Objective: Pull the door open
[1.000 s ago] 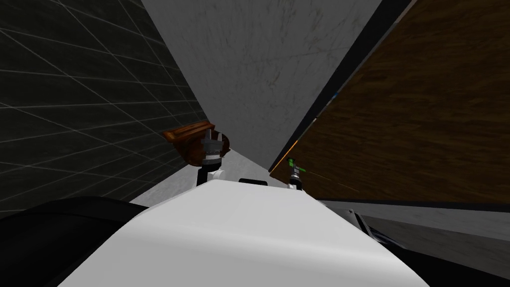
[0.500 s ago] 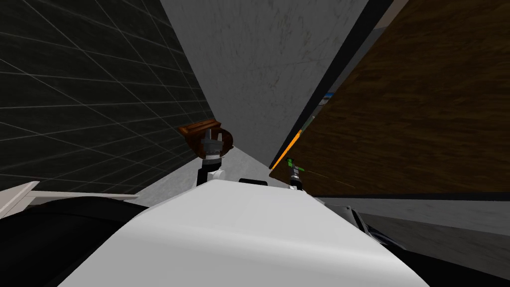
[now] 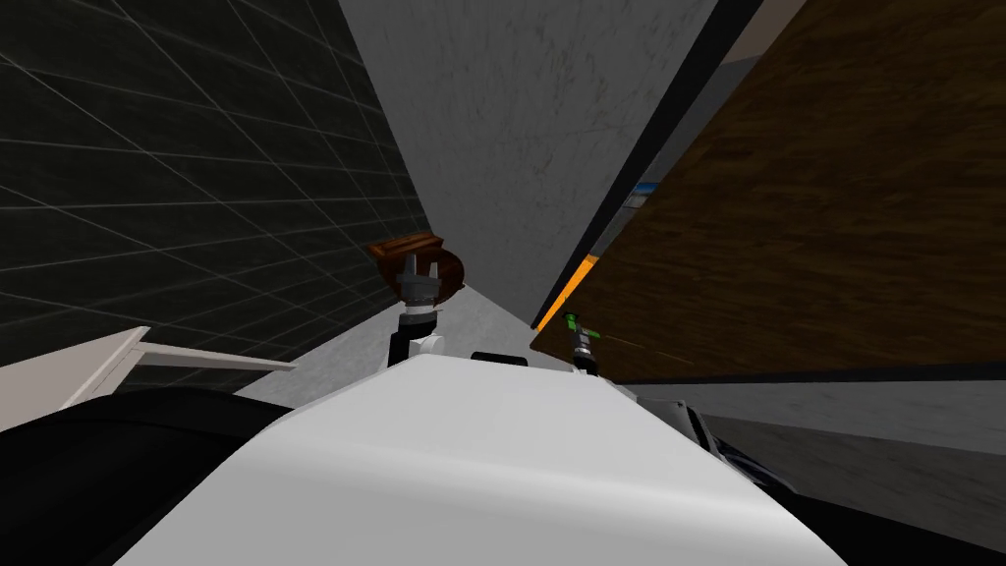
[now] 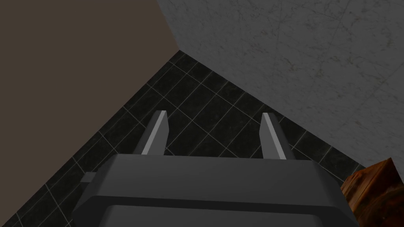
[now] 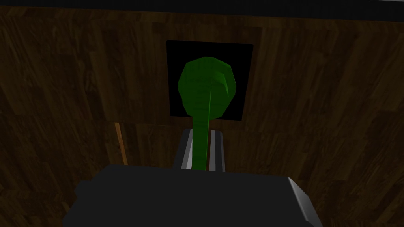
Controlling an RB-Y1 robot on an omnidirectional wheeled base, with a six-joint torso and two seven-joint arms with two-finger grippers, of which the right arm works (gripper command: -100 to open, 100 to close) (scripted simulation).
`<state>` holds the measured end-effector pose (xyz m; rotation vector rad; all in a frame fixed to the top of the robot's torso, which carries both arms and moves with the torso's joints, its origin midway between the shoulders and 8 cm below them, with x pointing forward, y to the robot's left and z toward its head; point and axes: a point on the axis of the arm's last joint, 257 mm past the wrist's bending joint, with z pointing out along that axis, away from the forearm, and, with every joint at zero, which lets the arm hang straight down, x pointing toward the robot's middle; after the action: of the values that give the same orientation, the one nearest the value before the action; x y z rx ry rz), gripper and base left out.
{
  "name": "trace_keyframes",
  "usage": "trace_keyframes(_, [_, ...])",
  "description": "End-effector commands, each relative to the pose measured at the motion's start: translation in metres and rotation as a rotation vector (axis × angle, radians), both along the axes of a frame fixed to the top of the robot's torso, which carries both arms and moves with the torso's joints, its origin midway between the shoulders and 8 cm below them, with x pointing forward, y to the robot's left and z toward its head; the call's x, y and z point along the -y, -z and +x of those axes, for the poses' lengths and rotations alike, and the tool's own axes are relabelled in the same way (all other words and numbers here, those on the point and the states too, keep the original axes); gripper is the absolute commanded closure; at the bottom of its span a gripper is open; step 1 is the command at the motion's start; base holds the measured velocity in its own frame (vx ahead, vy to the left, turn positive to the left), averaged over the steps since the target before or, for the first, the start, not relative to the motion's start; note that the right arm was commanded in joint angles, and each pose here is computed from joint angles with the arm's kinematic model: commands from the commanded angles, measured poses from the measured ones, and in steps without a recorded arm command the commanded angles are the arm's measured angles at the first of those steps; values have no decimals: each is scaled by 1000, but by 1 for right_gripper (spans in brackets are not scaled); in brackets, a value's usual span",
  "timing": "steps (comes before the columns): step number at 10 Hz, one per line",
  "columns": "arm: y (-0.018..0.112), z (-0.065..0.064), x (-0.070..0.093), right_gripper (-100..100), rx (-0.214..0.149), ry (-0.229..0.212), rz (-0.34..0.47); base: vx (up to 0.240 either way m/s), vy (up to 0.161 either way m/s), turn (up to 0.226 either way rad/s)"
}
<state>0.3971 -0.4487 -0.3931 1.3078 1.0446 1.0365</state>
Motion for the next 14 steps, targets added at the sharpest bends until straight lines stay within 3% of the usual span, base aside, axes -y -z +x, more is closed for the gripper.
trace_keyframes(1, [0,-2,-4,100,1,-21,0,-201,-26,80])
trace_keyframes(6, [-1,-14,-14,100,4,-100,3,-230,-47,107])
trace_keyframes(7, [0,-13,-12,100,2,-90,1,-112,-24,22])
trace_keyframes(11, [1,-38,-15,100,2,-158,0,-228,-49,140])
trace_keyframes(14, [0,-50,-16,100,3,-191,2,-195,-44,105])
